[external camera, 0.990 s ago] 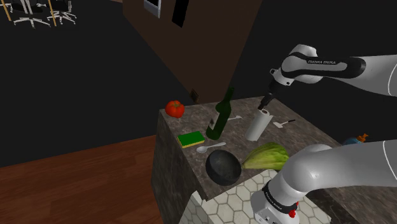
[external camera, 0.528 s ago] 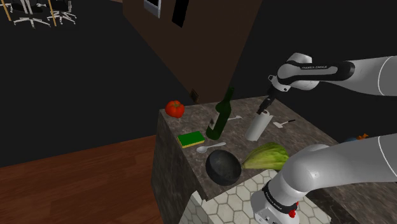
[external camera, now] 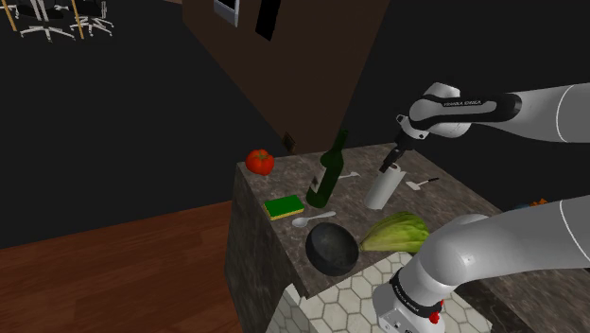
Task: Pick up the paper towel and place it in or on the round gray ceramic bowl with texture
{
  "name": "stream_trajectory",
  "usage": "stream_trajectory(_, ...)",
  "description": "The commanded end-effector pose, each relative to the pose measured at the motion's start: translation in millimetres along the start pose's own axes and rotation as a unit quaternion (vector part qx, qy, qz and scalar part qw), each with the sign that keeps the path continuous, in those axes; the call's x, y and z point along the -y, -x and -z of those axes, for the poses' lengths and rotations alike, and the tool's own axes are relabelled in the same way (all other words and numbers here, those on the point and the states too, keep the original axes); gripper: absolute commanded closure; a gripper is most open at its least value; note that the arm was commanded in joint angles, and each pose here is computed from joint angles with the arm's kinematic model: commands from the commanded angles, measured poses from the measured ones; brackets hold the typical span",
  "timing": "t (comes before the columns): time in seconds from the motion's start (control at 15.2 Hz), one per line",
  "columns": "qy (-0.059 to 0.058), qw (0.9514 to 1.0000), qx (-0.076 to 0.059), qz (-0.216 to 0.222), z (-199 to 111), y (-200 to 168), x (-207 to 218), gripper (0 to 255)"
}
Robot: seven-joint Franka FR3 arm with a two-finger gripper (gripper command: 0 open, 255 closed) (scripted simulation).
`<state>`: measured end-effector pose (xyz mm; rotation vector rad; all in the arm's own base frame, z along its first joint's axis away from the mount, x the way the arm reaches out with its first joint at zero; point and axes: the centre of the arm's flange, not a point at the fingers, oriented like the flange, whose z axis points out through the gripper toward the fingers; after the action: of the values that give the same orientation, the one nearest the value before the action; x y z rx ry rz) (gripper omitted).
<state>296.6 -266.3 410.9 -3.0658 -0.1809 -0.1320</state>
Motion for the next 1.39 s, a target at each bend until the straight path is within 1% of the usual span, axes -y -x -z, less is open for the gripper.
stream_trajectory(0.0,0.0,1.0,0.0,0.0,0,0,0,0)
stream_trajectory(0.07,0.0,1.0,0.0,0.0,0,0,0,0)
stream_trajectory(0.13,0.0,1.0,0.0,0.0,0,0,0,255)
stream_trajectory(0.73,0.0,1.0,0.0,0.0,0,0,0,255)
stream_trajectory(1.32,0.0,1.0,0.0,0.0,47,-4,3,255)
